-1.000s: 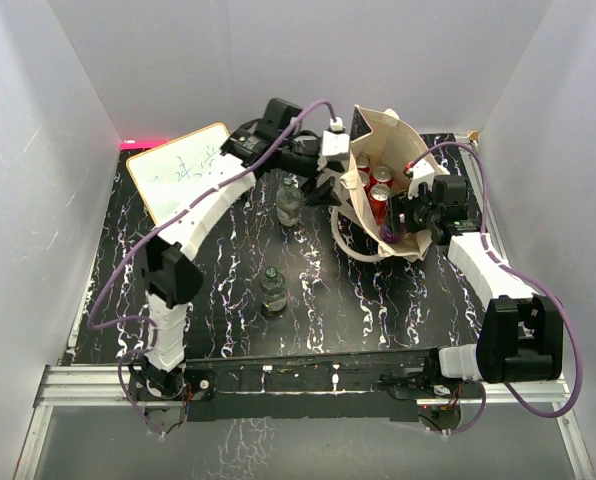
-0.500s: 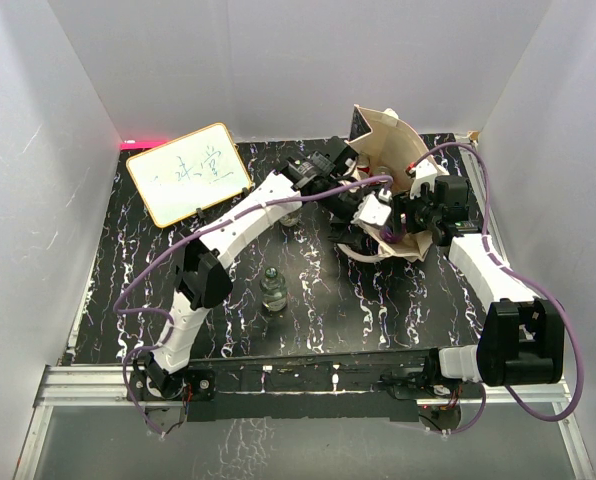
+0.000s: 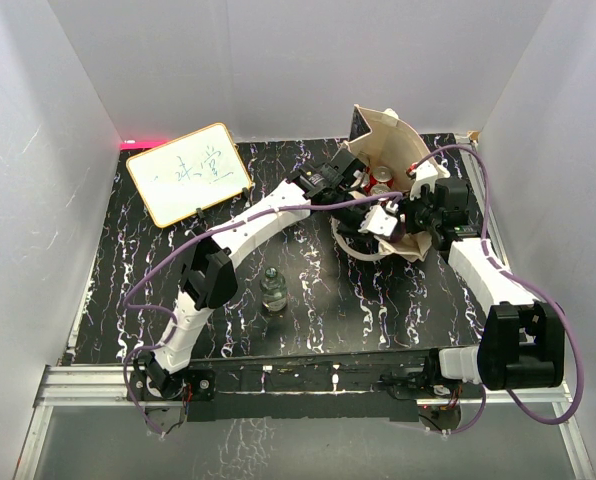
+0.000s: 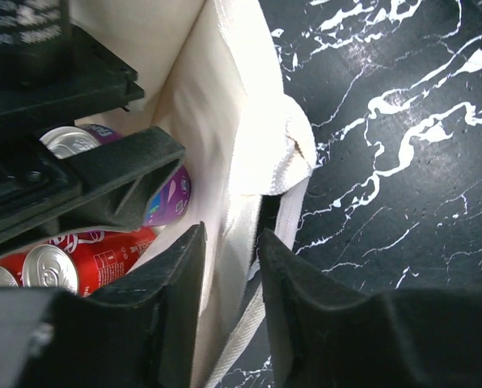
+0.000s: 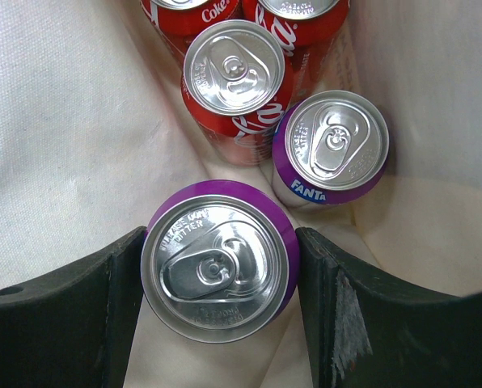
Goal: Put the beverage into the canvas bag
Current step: Place the drink in the canvas bag.
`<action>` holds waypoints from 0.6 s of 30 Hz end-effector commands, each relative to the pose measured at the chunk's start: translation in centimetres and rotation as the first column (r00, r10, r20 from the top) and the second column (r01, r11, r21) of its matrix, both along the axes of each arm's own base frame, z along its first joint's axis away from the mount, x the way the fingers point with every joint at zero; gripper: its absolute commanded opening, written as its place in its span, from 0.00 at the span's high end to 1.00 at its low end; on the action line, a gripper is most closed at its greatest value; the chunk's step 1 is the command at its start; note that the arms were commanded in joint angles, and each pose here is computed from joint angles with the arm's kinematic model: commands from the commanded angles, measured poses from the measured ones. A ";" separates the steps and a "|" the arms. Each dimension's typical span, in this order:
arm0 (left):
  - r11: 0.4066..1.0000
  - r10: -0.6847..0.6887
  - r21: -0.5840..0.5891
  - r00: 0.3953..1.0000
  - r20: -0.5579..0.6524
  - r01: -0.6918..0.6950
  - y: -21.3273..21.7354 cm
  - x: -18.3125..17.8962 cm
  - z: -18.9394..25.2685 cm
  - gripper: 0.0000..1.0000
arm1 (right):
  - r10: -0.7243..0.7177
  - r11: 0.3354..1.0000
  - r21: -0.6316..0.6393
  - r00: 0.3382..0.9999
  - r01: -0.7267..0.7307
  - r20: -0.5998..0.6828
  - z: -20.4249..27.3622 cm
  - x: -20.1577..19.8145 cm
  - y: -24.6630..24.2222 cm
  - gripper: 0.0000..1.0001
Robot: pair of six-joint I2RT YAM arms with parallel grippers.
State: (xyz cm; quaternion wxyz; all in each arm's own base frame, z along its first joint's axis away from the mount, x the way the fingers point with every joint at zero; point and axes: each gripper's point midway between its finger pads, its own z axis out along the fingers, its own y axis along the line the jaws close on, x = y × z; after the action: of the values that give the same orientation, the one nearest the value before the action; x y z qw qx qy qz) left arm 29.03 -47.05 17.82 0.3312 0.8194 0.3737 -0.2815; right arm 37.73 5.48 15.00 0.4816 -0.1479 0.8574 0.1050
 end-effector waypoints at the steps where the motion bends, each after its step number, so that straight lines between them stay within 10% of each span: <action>1: 0.997 -0.011 -0.075 0.998 -0.054 0.007 -0.9 -1.3 2.5 0.76 | 0.015 1.000 -0.019 0.970 -0.011 0.242 5.0 2.3 -0.1 0.92; 5: 0.996 -0.011 -0.092 0.998 -0.055 0.006 -0.7 -1.7 3.4 1.00 | 0.009 0.999 -0.052 0.962 0.006 0.273 4.8 3.3 -0.6 0.92; 18: 0.987 -0.032 -0.161 0.999 -0.035 0.026 -0.5 -2.4 5.8 1.00 | 0.005 0.997 -0.074 0.939 0.021 0.343 4.6 6.5 -0.9 0.92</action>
State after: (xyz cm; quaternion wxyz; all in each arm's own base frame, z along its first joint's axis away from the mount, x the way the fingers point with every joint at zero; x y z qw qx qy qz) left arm 28.77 -47.83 18.35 0.3493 0.7974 0.3868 -0.3042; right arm 40.59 5.28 13.39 0.5144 -0.1670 0.8370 0.0833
